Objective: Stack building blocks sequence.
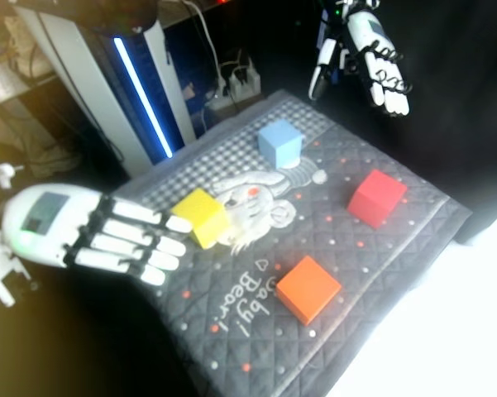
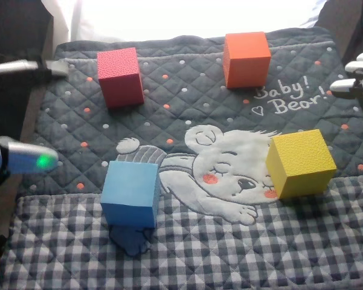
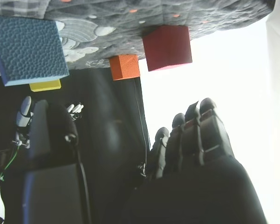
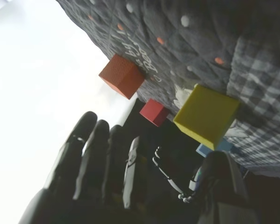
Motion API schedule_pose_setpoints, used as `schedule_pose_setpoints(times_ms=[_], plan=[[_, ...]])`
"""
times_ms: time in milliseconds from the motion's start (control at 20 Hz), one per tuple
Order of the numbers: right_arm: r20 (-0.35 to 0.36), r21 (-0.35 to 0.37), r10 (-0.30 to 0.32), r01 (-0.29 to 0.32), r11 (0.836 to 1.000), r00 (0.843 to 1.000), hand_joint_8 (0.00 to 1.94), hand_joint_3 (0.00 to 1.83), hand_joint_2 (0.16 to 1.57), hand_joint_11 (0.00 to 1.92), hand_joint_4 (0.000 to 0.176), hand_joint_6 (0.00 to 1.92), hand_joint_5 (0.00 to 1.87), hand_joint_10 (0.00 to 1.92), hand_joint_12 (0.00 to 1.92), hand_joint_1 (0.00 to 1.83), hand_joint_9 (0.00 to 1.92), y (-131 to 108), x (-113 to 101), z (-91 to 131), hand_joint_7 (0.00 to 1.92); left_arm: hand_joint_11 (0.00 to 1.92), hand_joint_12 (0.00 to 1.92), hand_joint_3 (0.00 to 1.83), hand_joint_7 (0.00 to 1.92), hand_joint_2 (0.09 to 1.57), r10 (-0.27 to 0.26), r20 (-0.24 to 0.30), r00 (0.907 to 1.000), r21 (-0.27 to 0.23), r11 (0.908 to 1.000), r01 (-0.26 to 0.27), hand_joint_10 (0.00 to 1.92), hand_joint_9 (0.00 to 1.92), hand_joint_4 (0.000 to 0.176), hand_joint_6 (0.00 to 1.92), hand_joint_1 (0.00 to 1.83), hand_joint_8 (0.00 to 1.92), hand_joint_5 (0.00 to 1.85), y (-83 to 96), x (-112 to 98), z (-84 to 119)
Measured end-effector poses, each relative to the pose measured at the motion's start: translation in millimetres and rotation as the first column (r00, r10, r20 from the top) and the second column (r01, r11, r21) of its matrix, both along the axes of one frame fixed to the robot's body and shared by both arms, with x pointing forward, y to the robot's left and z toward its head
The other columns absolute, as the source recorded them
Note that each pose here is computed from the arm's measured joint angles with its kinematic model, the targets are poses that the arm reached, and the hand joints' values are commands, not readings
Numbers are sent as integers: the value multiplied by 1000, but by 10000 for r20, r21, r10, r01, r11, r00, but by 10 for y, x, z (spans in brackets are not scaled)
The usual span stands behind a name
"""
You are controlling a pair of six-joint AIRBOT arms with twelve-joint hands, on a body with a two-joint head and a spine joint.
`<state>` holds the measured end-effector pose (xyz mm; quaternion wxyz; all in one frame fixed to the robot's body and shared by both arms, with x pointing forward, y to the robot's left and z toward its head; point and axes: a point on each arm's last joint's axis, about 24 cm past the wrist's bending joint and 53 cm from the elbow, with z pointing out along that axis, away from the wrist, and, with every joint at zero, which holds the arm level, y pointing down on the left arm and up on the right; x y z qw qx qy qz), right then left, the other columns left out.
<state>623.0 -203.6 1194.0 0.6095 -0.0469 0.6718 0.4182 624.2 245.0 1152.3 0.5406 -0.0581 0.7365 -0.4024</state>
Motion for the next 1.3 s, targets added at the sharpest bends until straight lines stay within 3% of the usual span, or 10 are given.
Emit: schedule_pose_setpoints(times_ms=[100,200,350,600,700,850,950,1050,1200,1300], plan=[[-12,2,-15,15,10000,10000,0,0,1213,44,116,1,244,0,583,450,182,-3,2,-2,171,133,902,0,481,937,-195,11,9998,102,9998,195,13,469,13,1,786,4,495,-47,15,17],[-17,15,3,-3,10000,10000,0,0,1226,1,130,1,217,0,753,422,191,1,0,-2,152,48,955,0,397,762,-769,244,9967,226,9968,764,0,404,75,0,789,0,418,-221,7,103],[-14,30,4,-3,10000,10000,2,0,1230,0,150,1,215,9,619,347,263,1,0,1,177,0,951,0,149,646,-1814,673,9811,559,9825,1779,2,228,169,0,805,0,233,-528,-31,247],[2,62,-13,13,10000,10000,1,0,1234,0,168,8,186,9,35,344,145,-4,2,9,139,0,849,0,62,608,-3245,574,9441,1340,9396,3149,8,91,176,10,798,4,155,-981,-154,201],[105,146,5,-7,9999,9999,2,3,1250,171,129,9,212,9,79,431,159,-3,-3,42,148,0,764,6,107,633,-3605,397,9319,1578,9232,3504,15,136,176,3,692,13,158,-1111,-182,142],[242,236,39,-45,9997,9997,1,6,1266,185,169,5,224,2,90,391,144,-2,-13,83,149,0,922,2,132,647,-4172,-301,9083,2179,8841,4133,3,138,176,2,640,2,165,-1284,-253,-126],[241,263,10,-16,9997,9997,9,3,1270,227,143,11,254,15,112,403,183,-8,-8,87,179,0,936,0,138,620,-4225,-617,9043,2569,8688,4234,1,150,176,0,628,1,170,-1311,-239,-240],[270,283,27,-35,9996,9996,8,1,1269,244,147,10,273,14,121,397,204,-5,-12,95,194,0,837,2,116,637,-4282,-843,8998,2777,8571,4339,1,116,176,0,580,0,131,-1325,-222,-310],[265,276,28,-36,9996,9996,4,3,1277,234,160,6,287,7,119,401,214,-4,-12,93,205,0,589,7,100,691,-4648,-940,8804,3303,8197,4680,4,104,176,5,583,4,67,-1456,-269,-414],[263,280,22,-30,9996,9997,7,3,1281,230,150,8,301,8,119,423,225,-6,-12,93,220,0,399,2,132,691,-4737,-1021,8747,3208,8167,4798,5,127,176,5,582,4,98,-1512,-284,-417]])
